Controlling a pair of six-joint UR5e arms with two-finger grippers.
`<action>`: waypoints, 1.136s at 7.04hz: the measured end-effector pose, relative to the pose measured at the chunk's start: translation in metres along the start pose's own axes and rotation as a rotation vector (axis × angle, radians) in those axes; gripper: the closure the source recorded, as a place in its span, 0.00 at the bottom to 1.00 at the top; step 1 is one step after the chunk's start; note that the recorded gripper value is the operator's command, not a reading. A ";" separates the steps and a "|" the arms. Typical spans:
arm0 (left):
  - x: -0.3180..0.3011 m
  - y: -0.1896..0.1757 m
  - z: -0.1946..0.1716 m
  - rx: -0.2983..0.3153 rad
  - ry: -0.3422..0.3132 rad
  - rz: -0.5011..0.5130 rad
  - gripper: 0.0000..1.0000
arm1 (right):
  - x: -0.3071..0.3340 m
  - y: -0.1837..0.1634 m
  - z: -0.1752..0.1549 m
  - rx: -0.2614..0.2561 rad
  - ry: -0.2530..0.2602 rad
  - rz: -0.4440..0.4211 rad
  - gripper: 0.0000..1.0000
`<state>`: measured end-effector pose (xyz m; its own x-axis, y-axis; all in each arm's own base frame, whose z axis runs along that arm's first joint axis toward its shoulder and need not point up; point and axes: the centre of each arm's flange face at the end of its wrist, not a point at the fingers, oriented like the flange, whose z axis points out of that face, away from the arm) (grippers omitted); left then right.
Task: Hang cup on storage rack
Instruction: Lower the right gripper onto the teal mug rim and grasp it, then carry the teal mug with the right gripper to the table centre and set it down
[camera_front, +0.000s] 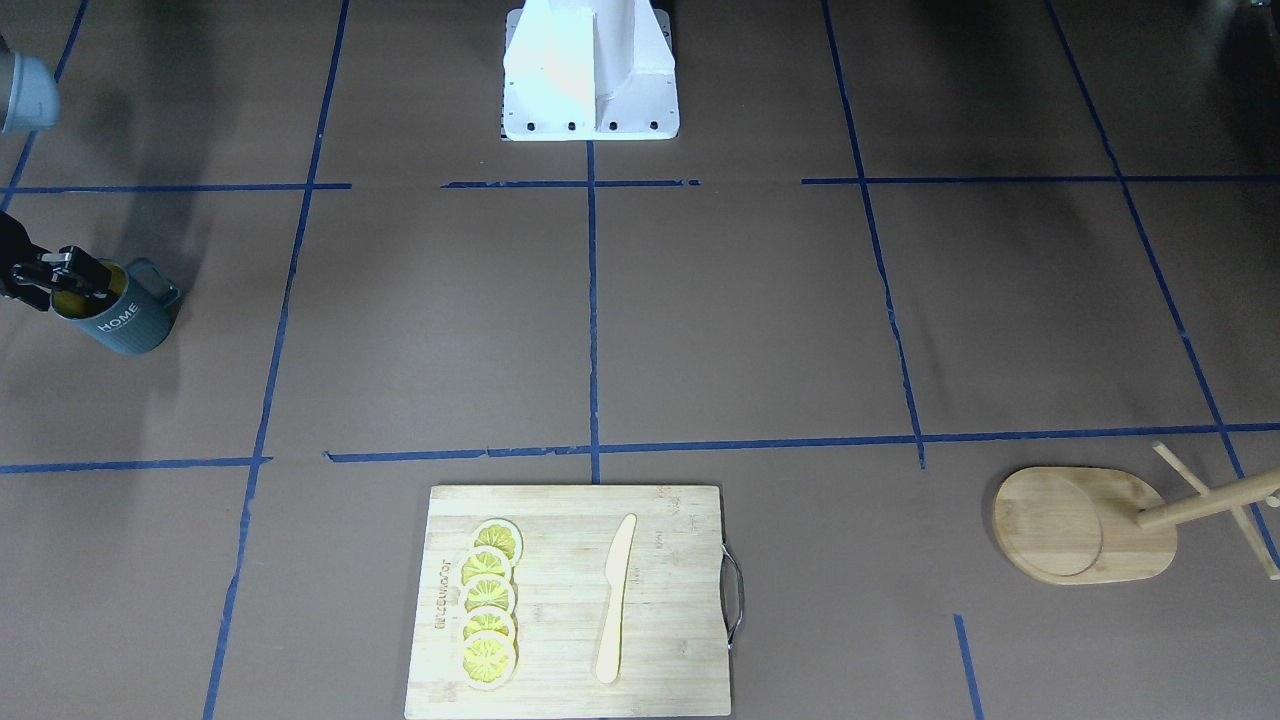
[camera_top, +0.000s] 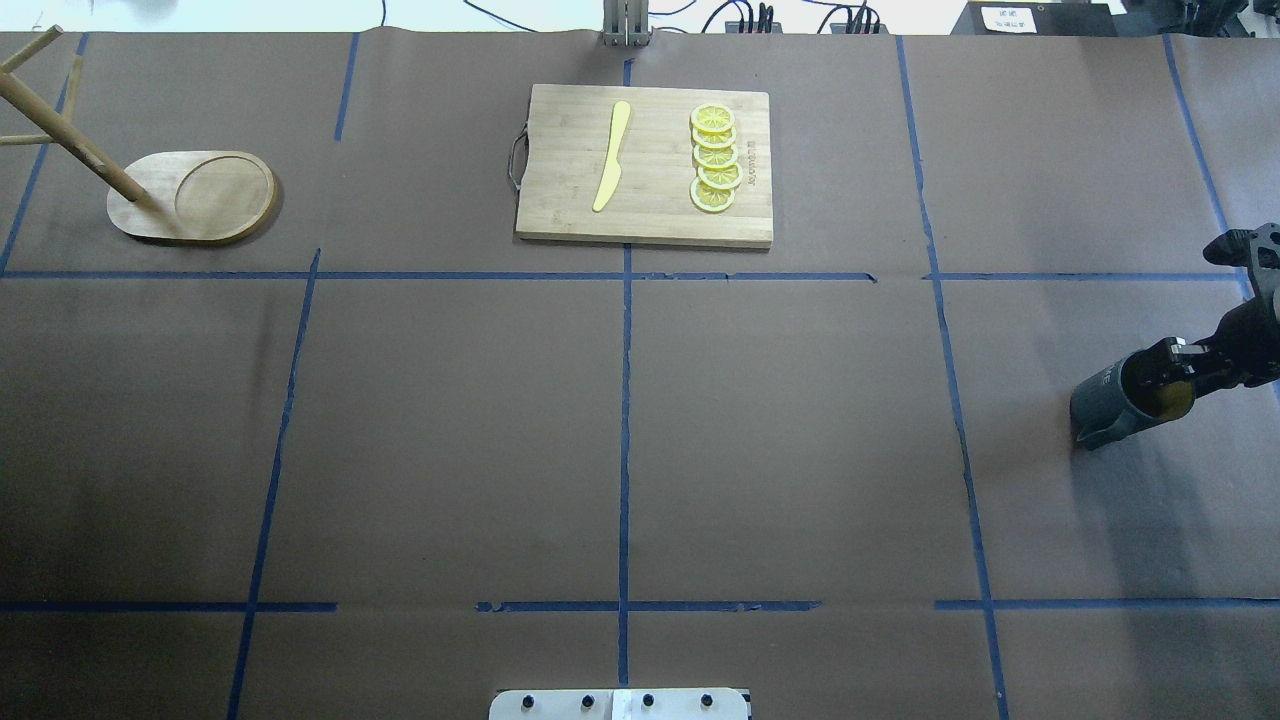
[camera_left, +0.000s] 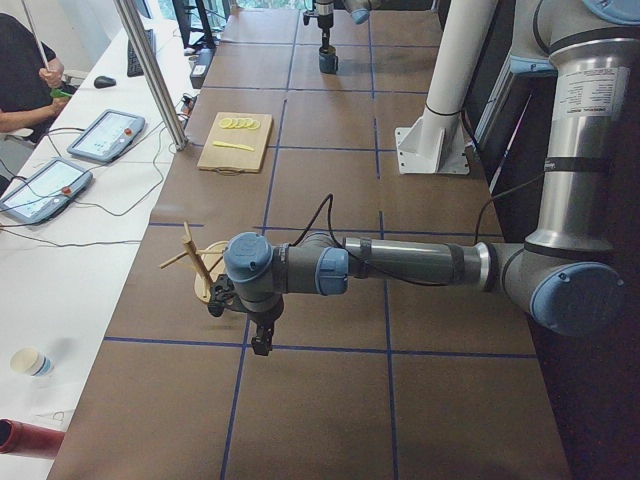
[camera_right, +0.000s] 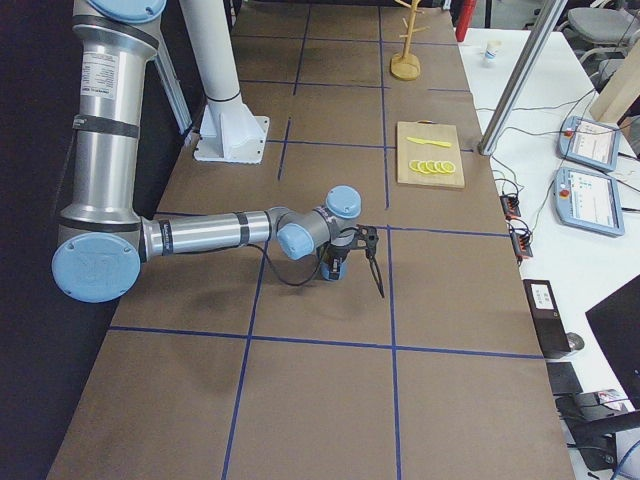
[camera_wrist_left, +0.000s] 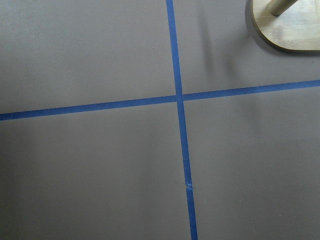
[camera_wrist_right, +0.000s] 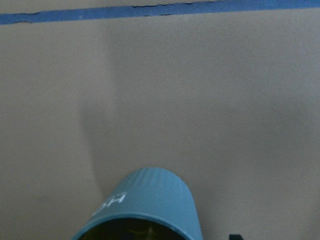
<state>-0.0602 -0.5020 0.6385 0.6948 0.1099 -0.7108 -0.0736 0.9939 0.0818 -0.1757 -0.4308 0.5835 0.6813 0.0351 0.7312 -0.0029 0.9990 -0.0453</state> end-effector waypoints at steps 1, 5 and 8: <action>0.000 0.000 0.000 0.000 0.000 0.000 0.00 | 0.001 0.001 0.000 0.001 0.001 -0.004 1.00; 0.003 -0.001 -0.001 0.003 0.004 0.002 0.00 | 0.012 0.002 -0.032 0.035 -0.037 0.024 1.00; 0.003 -0.001 -0.001 0.003 0.004 0.003 0.00 | -0.056 -0.013 -0.107 0.060 -0.074 0.041 0.99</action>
<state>-0.0591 -0.5029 0.6354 0.6915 0.1128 -0.7135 -0.0732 0.9936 0.0862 -0.1356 -0.4486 0.4702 0.6237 0.0762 0.7780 -0.0757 0.9964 -0.0370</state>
